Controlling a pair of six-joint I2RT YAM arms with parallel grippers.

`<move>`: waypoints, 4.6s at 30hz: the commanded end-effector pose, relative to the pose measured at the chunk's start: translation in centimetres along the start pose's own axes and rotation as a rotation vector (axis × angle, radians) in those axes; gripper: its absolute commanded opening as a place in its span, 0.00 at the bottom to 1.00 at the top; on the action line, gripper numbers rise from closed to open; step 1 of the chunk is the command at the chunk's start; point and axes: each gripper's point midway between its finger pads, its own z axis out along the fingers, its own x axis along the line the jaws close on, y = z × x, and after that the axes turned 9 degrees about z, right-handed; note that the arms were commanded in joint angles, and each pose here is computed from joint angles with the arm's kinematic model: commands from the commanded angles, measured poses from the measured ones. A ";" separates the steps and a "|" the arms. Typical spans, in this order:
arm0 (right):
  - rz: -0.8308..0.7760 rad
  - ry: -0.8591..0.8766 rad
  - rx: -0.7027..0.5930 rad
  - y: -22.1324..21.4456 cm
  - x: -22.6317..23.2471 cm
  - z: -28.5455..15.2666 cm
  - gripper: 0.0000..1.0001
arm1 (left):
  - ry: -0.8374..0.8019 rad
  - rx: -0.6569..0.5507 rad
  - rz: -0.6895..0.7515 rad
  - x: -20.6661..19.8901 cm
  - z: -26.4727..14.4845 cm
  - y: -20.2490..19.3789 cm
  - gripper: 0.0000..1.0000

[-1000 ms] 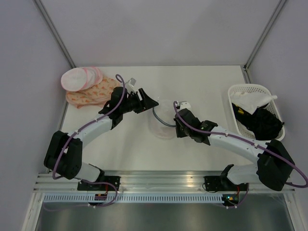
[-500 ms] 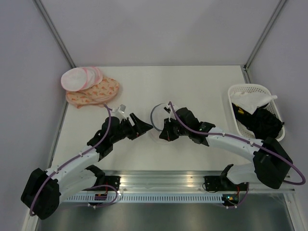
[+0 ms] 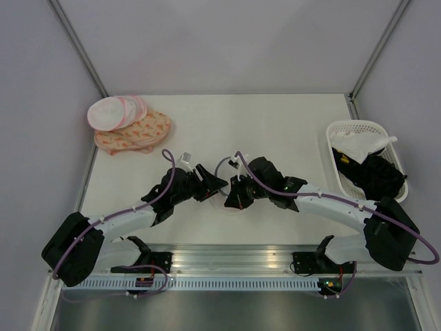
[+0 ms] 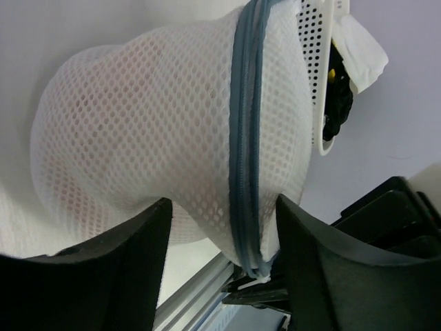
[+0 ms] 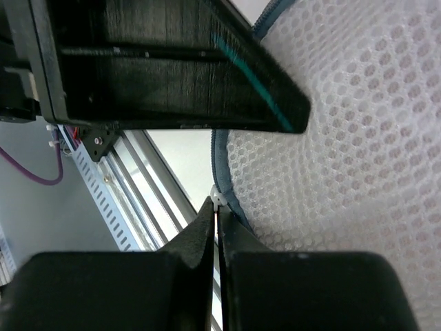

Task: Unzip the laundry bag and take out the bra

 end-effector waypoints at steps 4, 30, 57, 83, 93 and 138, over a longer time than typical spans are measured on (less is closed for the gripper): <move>-0.045 -0.050 0.026 -1.0 -0.7 -0.8 0.00 | -0.101 -0.101 -0.005 -3.6 0.5 2.8 0.23; 0.083 -0.791 -0.162 2.1 -13.9 -5.7 0.00 | -0.265 -0.045 0.333 -7.1 2.6 8.9 0.11; -0.068 -0.086 0.003 1.0 -2.2 -2.1 0.00 | -0.211 0.044 0.169 -6.7 3.7 1.9 0.80; 0.144 -0.708 -0.083 -1.4 -14.0 -5.0 0.00 | -0.142 0.018 0.171 -2.8 0.6 3.0 0.09; 0.171 -0.798 -0.062 -1.5 -16.6 -3.7 0.00 | 0.061 -0.178 0.199 0.8 -2.8 5.2 0.87; 0.037 -0.632 -0.226 4.8 -6.0 -10.4 0.93 | 0.033 -0.061 0.154 3.6 0.4 1.8 0.02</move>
